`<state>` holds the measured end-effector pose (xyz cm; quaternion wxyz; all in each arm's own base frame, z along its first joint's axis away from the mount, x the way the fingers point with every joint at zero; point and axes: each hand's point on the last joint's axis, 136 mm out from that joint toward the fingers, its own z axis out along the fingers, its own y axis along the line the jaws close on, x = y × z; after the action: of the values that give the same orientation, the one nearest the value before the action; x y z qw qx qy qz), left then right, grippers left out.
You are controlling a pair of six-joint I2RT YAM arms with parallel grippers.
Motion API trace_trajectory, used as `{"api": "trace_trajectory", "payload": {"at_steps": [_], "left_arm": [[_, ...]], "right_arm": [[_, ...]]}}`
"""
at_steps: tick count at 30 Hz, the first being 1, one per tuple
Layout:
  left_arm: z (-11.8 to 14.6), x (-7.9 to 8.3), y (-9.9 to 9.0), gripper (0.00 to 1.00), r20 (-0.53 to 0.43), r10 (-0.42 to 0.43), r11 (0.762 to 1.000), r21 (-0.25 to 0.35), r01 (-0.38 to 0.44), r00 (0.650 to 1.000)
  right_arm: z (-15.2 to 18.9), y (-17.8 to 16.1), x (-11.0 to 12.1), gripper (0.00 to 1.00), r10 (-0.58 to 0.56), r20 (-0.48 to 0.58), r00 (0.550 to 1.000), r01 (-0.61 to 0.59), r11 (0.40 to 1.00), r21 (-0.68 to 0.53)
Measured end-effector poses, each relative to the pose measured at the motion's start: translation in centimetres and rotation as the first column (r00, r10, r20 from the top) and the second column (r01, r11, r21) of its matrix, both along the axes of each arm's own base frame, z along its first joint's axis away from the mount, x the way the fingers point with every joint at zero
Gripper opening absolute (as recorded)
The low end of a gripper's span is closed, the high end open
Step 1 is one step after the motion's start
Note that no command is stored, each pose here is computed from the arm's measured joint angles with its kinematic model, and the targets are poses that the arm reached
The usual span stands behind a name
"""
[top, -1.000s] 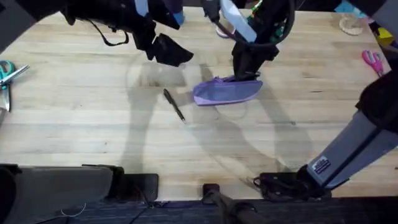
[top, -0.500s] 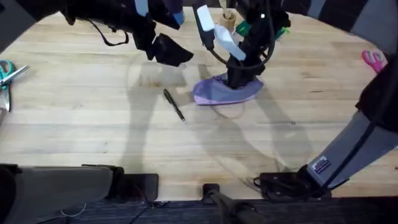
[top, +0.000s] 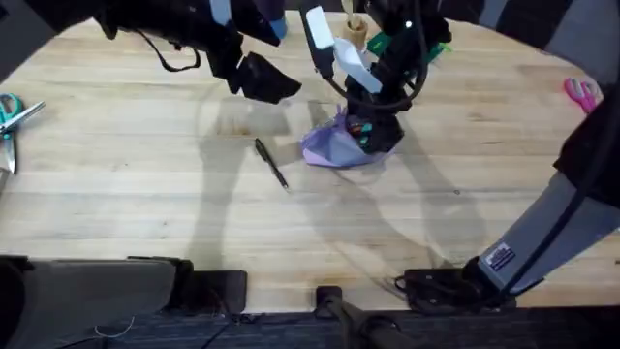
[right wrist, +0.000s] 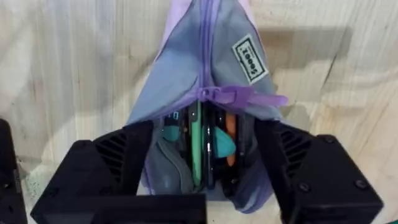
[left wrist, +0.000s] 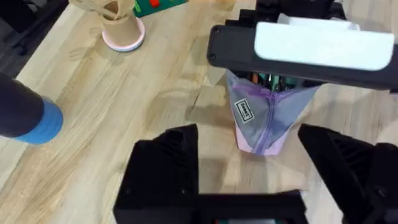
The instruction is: Unzip the bag, pick up the pens from the table one at a time and place them inside, then zip the bag closed.
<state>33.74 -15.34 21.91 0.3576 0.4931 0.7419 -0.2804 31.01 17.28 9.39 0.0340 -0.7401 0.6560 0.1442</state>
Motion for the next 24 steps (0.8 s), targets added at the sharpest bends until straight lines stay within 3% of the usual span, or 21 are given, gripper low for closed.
{"api": "trace_trajectory", "payload": {"at_steps": [12,15,18,20,21,24], "left_arm": [[0.0,0.0,0.0,0.995,-0.050,0.038,0.999,-0.012,-0.039,0.998],[-0.4,0.2,0.4,0.995,-0.104,0.100,0.995,0.001,-0.100,0.990],[-1.3,0.5,1.3,0.995,-0.186,0.211,0.978,0.048,-0.205,0.960],[-1.9,0.5,2.2,0.995,-0.241,0.303,0.953,0.096,-0.288,0.922],[-2.2,0.2,3.8,0.995,-0.302,0.464,0.886,0.178,-0.429,0.833],[-1.9,-0.8,5.6,0.995,-0.348,0.627,0.779,0.253,-0.574,0.697]], "right_arm": [[0.4,-0.2,0.1,0.996,-0.062,0.003,0.998,0.062,0.998,-0.019],[1.7,-0.4,0.0,0.996,-0.121,0.024,0.992,0.122,0.992,-0.021],[3.9,-0.5,-0.1,0.996,-0.188,0.069,0.980,0.188,0.982,0.005],[5.5,-0.5,-0.2,0.996,-0.221,0.101,0.970,0.219,0.975,0.029],[7.4,-0.6,-0.4,0.995,-0.249,0.141,0.958,0.243,0.968,0.061],[8.6,-0.6,-0.4,0.996,-0.273,0.169,0.947,0.262,0.961,0.087]]}}
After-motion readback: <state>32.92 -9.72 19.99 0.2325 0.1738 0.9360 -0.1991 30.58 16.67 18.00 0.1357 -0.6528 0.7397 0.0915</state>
